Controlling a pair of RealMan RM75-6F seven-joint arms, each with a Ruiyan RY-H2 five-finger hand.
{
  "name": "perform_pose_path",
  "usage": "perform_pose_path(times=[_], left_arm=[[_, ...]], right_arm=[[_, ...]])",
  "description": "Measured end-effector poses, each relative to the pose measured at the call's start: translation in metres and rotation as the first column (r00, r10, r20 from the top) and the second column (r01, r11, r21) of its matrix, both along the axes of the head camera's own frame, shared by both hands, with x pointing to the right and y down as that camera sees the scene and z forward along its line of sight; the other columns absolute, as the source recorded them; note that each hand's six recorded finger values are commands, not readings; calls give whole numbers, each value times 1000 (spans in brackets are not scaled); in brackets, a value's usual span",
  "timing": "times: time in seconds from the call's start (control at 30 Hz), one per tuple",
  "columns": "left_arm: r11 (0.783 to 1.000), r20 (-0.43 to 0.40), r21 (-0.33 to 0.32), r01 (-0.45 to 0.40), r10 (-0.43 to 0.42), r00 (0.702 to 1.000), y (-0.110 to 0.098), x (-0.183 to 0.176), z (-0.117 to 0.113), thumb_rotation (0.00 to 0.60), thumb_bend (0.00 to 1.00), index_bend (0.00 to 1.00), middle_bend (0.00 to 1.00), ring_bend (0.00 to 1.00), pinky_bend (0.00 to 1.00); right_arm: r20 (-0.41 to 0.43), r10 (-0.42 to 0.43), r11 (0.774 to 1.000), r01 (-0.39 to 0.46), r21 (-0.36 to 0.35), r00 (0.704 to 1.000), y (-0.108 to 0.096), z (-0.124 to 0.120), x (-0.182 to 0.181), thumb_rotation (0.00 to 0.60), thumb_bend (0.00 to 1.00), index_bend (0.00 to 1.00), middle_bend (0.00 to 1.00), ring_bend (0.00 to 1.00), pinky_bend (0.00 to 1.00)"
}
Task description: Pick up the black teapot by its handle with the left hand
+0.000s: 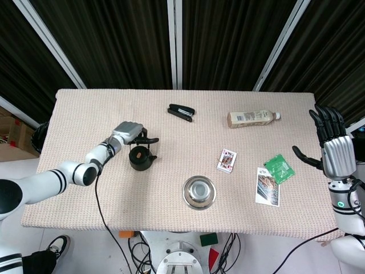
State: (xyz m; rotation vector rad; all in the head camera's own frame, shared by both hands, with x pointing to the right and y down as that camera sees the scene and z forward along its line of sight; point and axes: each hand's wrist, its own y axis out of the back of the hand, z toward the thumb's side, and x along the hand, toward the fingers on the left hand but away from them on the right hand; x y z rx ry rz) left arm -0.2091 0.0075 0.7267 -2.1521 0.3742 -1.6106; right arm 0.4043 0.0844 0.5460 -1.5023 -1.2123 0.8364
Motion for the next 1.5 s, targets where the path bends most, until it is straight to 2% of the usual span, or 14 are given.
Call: perform_pose_path(times=[0.6,1.0,1.5], left_arm=[[999,-47,-36,-11,9,999,12,0,-13,0,0,582,676,558,277],[996,-84,-73,-52,45,995,29,7,-26,0,0,599,695,602,273],[992,-77,-101,-76,68,995,39,2,-28,0,0,624,720,639,294]], right_arm=[[0,2,1000,-2,-4,1000,0,2,0,600,176,0,0,0,0],[0,0,1000,0,-5,1000,0,3,-3,600,176,0,0,0,0],[0,3,1000,-3,-12,1000,0,5,-4,600,176,0,0,0,0]])
